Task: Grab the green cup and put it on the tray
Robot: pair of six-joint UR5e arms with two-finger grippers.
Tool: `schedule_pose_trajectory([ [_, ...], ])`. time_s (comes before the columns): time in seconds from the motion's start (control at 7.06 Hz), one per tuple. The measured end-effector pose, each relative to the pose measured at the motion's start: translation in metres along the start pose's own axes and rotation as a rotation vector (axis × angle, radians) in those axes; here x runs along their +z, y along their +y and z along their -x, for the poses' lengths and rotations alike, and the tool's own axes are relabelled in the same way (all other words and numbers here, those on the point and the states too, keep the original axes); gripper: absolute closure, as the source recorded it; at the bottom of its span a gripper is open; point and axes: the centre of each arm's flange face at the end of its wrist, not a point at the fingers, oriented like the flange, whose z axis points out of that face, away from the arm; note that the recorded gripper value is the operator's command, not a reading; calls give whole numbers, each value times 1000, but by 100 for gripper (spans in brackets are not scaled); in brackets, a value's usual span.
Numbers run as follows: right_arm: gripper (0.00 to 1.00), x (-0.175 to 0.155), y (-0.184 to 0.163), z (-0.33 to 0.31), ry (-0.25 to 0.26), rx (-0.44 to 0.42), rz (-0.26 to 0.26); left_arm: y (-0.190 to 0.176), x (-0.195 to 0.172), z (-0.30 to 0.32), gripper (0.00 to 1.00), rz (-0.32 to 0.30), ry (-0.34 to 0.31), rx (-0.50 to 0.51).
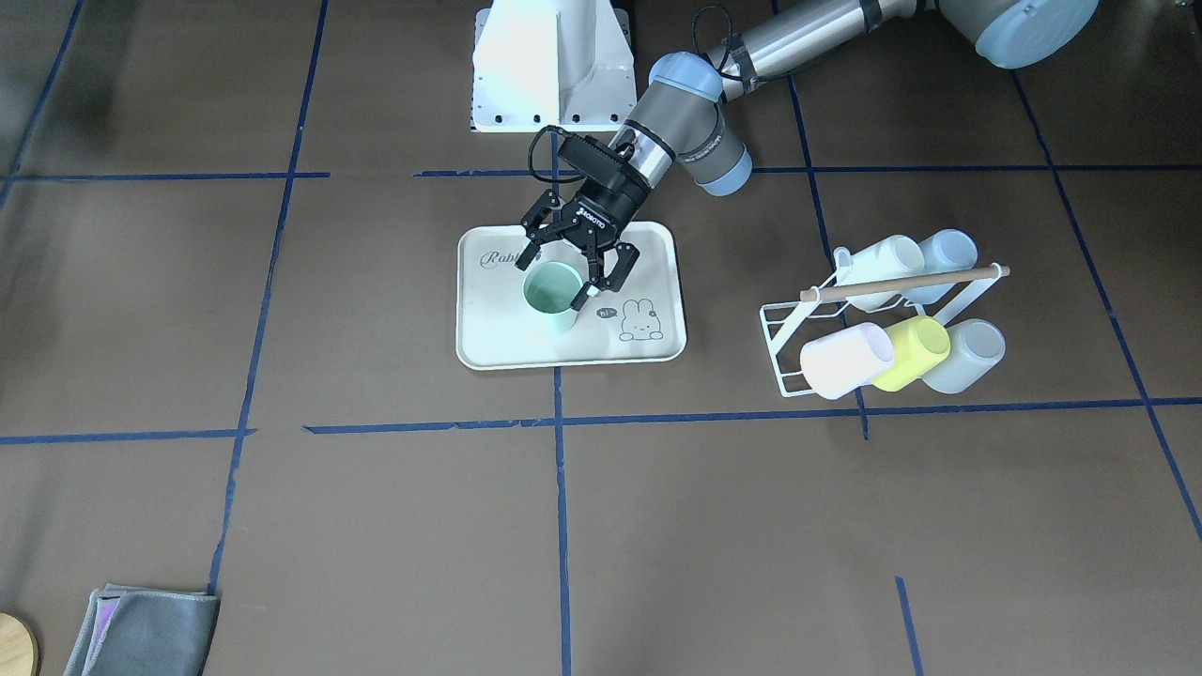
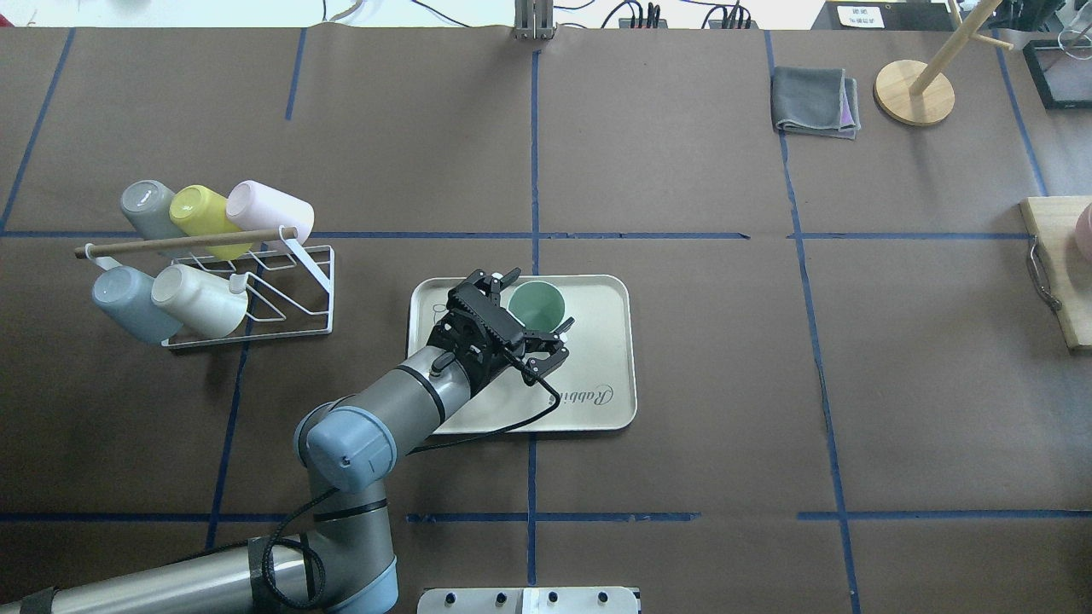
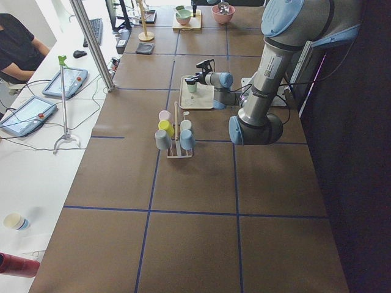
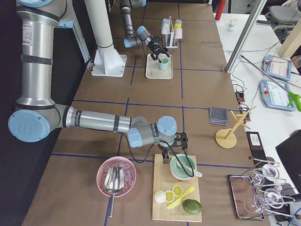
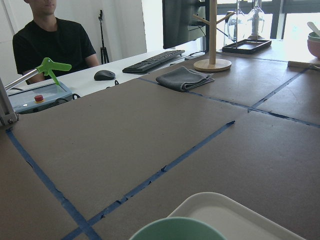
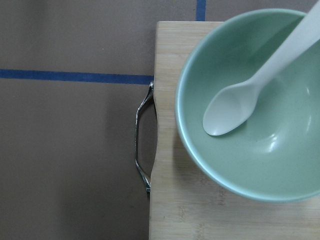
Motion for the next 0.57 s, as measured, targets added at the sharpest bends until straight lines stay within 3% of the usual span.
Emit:
schedule_pose_trajectory([
  [0.28, 0, 1, 0, -1, 0, 0, 1, -46, -6, 14, 0, -25, 16, -12],
  [0.57, 0, 0, -1, 1, -1, -4, -3, -106, -25, 54, 0, 33, 49, -41],
])
